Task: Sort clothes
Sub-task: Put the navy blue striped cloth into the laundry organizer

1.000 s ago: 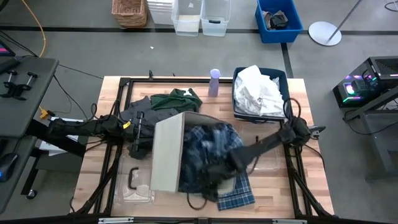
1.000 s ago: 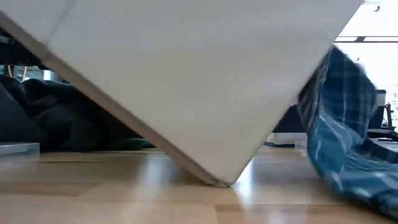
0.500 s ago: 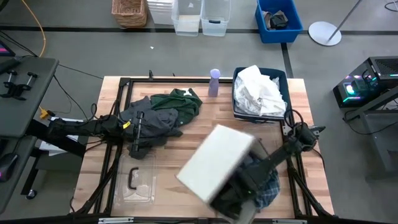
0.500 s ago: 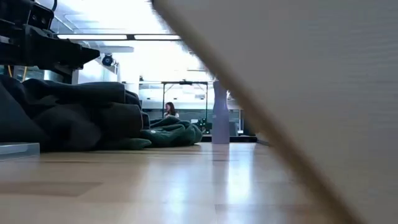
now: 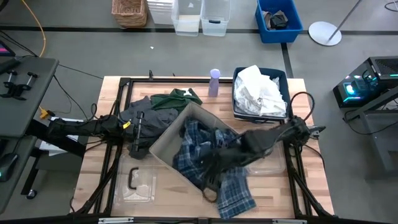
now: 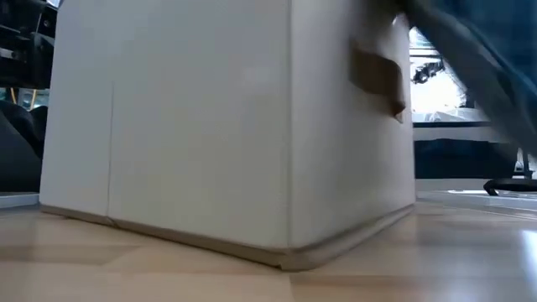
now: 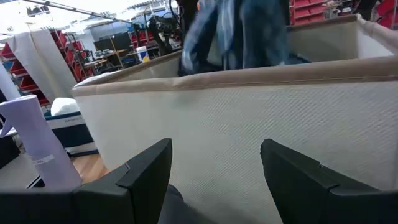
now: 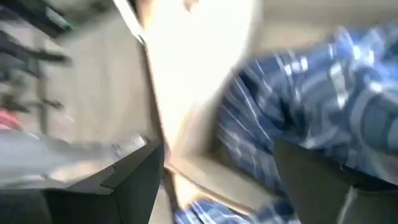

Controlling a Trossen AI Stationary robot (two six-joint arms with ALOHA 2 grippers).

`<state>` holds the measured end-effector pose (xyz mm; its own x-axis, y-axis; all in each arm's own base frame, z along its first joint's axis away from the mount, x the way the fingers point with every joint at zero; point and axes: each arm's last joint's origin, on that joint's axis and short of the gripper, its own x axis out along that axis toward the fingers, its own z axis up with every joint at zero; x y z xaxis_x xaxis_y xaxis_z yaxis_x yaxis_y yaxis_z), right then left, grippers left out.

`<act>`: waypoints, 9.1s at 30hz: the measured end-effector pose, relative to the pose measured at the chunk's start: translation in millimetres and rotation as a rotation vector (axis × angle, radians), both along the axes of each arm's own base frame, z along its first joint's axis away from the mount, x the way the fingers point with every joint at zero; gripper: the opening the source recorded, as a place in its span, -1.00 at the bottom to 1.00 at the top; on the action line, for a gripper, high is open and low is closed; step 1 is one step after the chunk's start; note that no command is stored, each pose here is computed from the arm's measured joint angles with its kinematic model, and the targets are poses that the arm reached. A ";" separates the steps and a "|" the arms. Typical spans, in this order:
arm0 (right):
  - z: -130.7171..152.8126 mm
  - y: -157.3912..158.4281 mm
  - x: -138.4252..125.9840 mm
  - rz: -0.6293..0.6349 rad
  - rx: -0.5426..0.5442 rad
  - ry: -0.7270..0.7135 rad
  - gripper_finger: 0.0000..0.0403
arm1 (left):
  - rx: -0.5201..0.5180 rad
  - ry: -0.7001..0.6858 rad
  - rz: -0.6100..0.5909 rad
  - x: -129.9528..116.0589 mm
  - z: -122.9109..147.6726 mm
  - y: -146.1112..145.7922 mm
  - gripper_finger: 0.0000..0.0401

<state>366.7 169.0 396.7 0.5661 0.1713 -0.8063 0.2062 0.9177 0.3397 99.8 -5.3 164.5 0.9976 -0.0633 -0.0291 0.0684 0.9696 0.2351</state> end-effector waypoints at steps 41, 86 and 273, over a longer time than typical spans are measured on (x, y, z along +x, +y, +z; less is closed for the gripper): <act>112.1 -38.6 1.8 0.260 0.306 -0.947 0.48 | 0.000 -0.001 0.000 0.0 0.1 0.0 0.17; 108.9 -52.2 6.4 -0.025 0.148 -0.944 0.48 | -0.213 -0.080 -0.133 109.2 226.2 -5.6 0.17; 166.3 -82.9 -31.3 -0.380 -0.118 -1.158 0.48 | -0.613 0.208 -0.120 175.6 102.4 -69.6 -1.00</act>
<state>335.5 86.1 563.0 0.9571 -0.2016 0.2079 0.0991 0.9025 0.4190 275.4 -74.9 266.8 0.9601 -0.2397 -0.1440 0.1684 0.9066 -0.3869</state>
